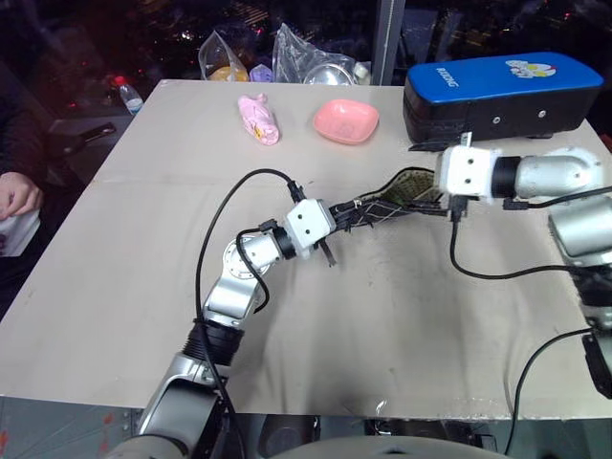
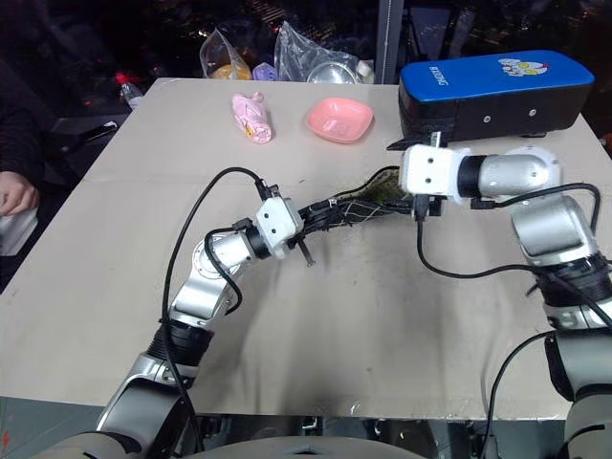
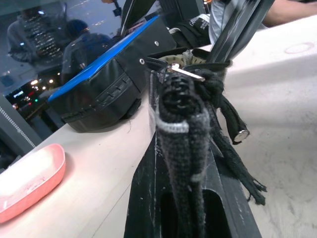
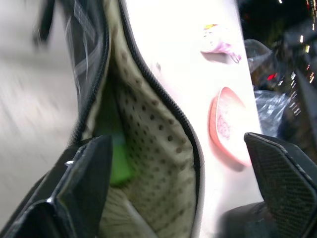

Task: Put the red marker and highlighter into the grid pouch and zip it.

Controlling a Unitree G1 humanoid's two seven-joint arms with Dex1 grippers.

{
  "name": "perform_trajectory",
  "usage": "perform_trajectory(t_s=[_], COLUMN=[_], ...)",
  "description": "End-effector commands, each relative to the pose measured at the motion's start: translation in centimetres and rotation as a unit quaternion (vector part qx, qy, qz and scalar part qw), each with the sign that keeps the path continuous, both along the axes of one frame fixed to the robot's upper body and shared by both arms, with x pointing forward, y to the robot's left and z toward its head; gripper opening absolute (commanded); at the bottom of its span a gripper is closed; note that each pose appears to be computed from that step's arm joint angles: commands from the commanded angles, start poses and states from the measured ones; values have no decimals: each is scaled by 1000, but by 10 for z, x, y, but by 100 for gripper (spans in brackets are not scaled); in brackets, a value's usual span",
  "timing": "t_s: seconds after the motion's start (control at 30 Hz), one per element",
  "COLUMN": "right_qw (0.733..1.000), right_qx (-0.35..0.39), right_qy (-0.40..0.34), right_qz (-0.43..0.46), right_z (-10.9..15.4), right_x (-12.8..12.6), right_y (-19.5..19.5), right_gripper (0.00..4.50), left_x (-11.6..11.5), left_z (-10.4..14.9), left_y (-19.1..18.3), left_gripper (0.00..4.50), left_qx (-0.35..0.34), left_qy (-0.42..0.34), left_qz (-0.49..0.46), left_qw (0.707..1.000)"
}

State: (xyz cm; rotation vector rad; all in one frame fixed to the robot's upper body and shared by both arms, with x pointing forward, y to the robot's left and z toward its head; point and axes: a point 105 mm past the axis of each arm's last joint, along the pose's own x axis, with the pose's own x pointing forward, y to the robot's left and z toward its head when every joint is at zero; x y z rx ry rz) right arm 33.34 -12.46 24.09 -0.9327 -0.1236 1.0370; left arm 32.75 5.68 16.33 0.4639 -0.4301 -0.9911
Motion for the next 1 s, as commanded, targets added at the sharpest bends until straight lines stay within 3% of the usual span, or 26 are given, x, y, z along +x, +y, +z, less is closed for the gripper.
perform_trajectory(t_s=[0.03,0.23,0.4,0.63,1.0], right_qw=[991,948,900,888,877], right_qx=[115,203,253,285,321], right_qy=[61,245,348,348,347], right_qz=[-13,-25,-74,-99,-84], right_z=[27,-15,-42,-40,-34], right_x=[-24,-61,-64,-44,-34], right_y=[-1,23,42,60,85], right_gripper=[409,409,409,409,409], left_x=[1,4,4,3,2], left_z=[11,12,12,11,10], left_y=[3,2,1,2,2], left_gripper=[0,0,0,0,0], left_qx=[-25,-36,-34,-29,-26], left_qy=[-10,-2,-1,-2,-5], left_qz=[6,9,6,7,10], left_qw=[1000,999,999,1000,1000])
